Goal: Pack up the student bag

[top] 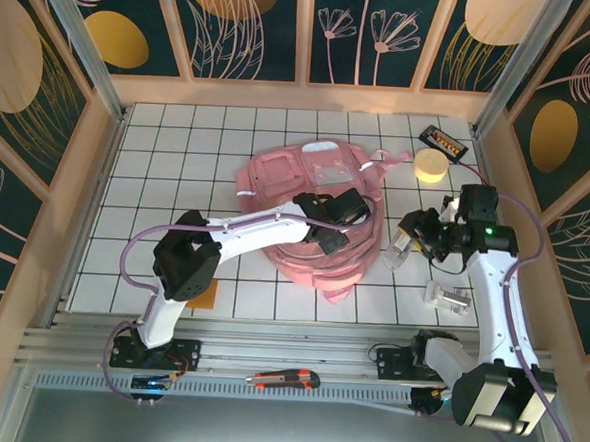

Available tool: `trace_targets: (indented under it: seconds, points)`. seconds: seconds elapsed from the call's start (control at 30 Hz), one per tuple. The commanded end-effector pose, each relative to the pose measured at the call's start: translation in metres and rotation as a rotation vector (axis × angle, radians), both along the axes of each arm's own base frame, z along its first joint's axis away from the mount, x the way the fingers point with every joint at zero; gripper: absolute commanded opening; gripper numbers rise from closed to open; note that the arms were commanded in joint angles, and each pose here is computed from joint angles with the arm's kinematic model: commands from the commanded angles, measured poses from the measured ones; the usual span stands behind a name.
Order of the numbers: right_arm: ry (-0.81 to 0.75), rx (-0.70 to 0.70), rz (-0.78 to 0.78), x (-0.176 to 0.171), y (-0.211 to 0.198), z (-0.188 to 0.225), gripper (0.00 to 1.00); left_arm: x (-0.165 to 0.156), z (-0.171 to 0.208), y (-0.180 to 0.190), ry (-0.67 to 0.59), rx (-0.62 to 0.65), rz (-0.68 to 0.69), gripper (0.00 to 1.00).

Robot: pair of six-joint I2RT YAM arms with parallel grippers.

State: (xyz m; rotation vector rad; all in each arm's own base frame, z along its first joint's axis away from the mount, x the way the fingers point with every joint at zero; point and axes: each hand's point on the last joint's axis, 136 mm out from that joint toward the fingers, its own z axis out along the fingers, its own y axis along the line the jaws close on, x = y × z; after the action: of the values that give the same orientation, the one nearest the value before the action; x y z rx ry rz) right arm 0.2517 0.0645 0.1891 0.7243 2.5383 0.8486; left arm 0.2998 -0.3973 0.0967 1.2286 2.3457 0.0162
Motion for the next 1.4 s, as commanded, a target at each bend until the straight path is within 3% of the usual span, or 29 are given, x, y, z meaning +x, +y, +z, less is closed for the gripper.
trace_targets:
  seconds: [0.0,0.1,0.13,0.37,0.77,1.17,1.37]
  points:
    - [-0.011,0.027,0.003,-0.005,0.003,0.004,0.36,0.015,0.003,0.007,-0.014,0.012,0.044,0.35]
    - [-0.015,0.028,0.001,-0.004,0.003,0.005,0.37,0.017,0.009,0.01,0.001,-0.01,0.051,0.03]
    - [-0.016,0.03,0.002,-0.004,0.003,0.005,0.37,0.017,0.012,0.011,0.006,-0.019,0.055,0.0]
    - [-0.026,0.059,-0.005,-0.004,0.006,0.003,0.36,0.022,0.056,0.013,0.062,-0.181,0.102,0.0]
    - [-0.029,0.12,-0.003,-0.009,0.023,-0.009,0.37,0.043,0.179,0.004,0.033,-0.471,0.179,0.0]
    - [-0.06,0.195,0.074,0.022,0.069,0.0,0.37,0.039,0.192,-0.003,0.086,-0.512,0.184,0.0]
    - [-0.052,0.123,0.07,0.026,0.06,0.0,0.36,0.048,0.213,0.001,0.03,-0.531,0.206,0.0]
